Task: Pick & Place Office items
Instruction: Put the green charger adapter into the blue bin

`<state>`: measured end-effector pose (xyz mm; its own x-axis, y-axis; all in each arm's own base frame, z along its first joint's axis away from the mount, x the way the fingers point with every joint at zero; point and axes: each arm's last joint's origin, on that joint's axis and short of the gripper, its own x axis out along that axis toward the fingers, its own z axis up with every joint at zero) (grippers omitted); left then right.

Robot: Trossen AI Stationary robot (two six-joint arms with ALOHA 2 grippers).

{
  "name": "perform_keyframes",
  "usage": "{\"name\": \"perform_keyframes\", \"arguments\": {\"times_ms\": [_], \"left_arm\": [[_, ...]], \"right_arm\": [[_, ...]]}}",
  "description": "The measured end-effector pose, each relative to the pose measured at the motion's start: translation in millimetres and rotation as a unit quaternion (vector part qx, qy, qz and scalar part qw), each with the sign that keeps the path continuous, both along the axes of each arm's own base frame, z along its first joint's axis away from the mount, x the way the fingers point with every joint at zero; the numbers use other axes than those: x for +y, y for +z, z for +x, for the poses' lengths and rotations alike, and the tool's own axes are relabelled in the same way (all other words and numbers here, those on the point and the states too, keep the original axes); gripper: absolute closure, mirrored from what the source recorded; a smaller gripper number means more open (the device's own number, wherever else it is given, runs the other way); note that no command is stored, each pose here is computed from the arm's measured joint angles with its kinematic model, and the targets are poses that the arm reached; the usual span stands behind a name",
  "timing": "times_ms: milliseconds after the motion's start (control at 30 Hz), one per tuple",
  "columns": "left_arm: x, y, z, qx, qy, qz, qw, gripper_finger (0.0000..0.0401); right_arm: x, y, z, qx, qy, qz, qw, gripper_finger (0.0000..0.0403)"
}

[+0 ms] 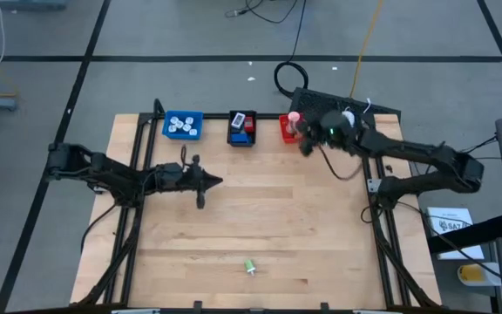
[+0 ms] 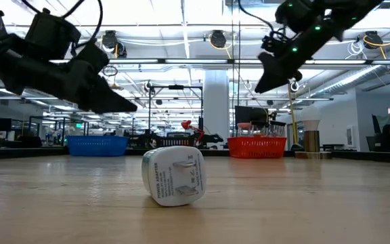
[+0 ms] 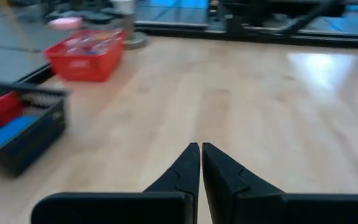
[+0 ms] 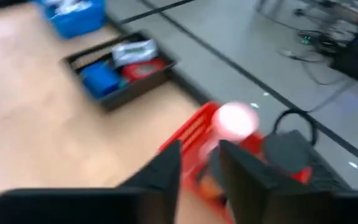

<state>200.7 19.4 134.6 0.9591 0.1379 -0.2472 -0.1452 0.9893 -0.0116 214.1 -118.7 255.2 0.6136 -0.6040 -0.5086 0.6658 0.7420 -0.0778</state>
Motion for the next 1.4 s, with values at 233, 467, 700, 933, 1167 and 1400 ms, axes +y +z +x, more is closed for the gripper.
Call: {"name": "perform_keyframes", "arguments": {"times_ms": [233,467,700,933,1167,1400], "left_arm": [[-35,16,24,0.034,-0.062,0.014,0.997,0.0380],[-78,23,43,0.032,-0.126,0.037,0.991,0.0394],[-130,2,76,0.074,-0.218,0.040,0.972,0.0396],[-175,8,103,0.095,-0.291,0.041,0.951,0.0312],[-193,10,123,0.151,-0.313,0.079,0.934,0.0184],[-203,-5,142,0.195,-0.350,0.125,0.908,0.0122]], "right_arm": [[57,-50,-3,-0.027,0.097,0.019,0.995,0.0389],[101,-79,-2,-0.075,0.167,0.010,0.983,0.0401],[121,-84,5,-0.104,0.205,-0.001,0.973,0.0402],[124,-91,10,-0.095,0.216,-0.009,0.972,0.0402],[124,-97,14,-0.087,0.218,-0.011,0.972,0.0402],[125,-97,15,-0.090,0.221,-0.015,0.971,0.0402]]}}
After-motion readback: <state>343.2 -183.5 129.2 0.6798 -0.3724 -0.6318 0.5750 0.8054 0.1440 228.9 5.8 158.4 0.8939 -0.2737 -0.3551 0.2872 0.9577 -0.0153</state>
